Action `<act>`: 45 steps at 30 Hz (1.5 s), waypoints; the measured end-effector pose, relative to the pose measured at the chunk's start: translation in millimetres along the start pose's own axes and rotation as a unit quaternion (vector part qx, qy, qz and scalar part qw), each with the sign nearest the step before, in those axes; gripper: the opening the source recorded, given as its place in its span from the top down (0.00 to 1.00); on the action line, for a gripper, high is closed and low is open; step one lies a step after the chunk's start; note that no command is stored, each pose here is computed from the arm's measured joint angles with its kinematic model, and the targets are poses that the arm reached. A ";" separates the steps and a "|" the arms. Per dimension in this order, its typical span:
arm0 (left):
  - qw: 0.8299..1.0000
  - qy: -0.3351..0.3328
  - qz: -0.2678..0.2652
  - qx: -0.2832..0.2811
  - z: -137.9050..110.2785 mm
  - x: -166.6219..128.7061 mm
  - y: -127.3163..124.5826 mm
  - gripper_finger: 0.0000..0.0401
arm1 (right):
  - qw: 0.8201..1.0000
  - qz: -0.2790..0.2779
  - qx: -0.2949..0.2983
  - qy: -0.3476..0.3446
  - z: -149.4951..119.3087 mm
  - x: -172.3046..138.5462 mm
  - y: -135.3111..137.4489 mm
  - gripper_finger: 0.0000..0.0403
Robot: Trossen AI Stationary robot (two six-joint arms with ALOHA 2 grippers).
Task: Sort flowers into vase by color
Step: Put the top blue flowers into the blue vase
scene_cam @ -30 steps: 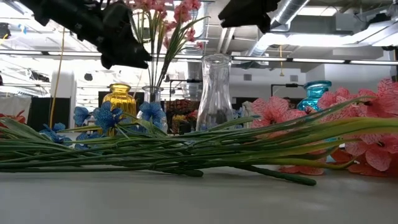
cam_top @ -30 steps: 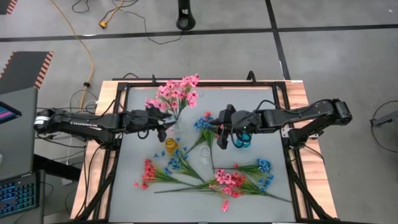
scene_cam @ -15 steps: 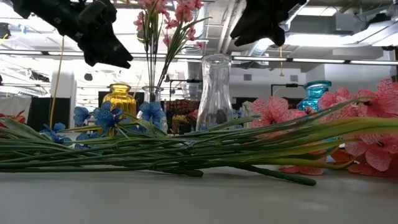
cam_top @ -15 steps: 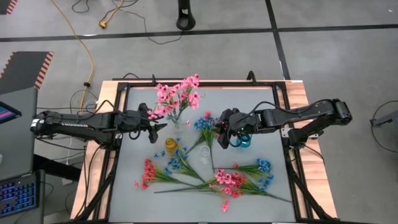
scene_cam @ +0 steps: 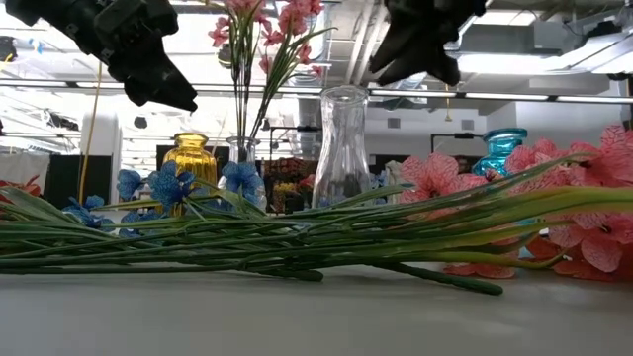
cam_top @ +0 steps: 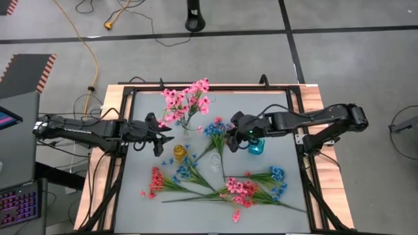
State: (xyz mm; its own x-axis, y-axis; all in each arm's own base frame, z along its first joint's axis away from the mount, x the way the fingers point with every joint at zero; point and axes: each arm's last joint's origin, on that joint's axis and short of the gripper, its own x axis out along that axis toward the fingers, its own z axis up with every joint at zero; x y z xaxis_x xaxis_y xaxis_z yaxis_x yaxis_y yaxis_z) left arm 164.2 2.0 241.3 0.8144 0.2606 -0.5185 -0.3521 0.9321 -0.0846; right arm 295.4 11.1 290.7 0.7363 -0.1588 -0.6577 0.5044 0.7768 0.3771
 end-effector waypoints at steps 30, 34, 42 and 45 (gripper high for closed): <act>1.000 -0.003 0.002 -0.001 0.5 0.1 0.1 0.54 | 0.984 -0.054 0.051 0.165 -26.8 101.2 -32.9 0.74; 1.000 -0.003 0.002 -0.001 0.4 0.1 0.1 0.54 | 0.983 -0.044 0.055 0.171 -25.5 101.1 -34.0 0.73; 1.000 -0.002 0.002 0.000 0.4 0.1 0.1 0.54 | 0.982 -0.048 0.055 0.176 -27.3 103.7 -35.0 0.59; 1.000 -0.002 0.002 0.000 0.3 0.1 0.1 0.54 | 0.982 -0.049 0.056 0.177 -28.2 106.0 -35.2 0.52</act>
State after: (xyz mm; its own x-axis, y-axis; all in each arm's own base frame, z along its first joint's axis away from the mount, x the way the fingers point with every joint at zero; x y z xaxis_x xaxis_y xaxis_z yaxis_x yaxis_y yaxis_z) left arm 164.4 2.2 241.5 0.8145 0.2660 -0.5156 -0.3562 0.9308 -0.0823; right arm 342.9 -15.9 189.3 0.4899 0.0075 -0.8717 0.6253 0.6937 0.3574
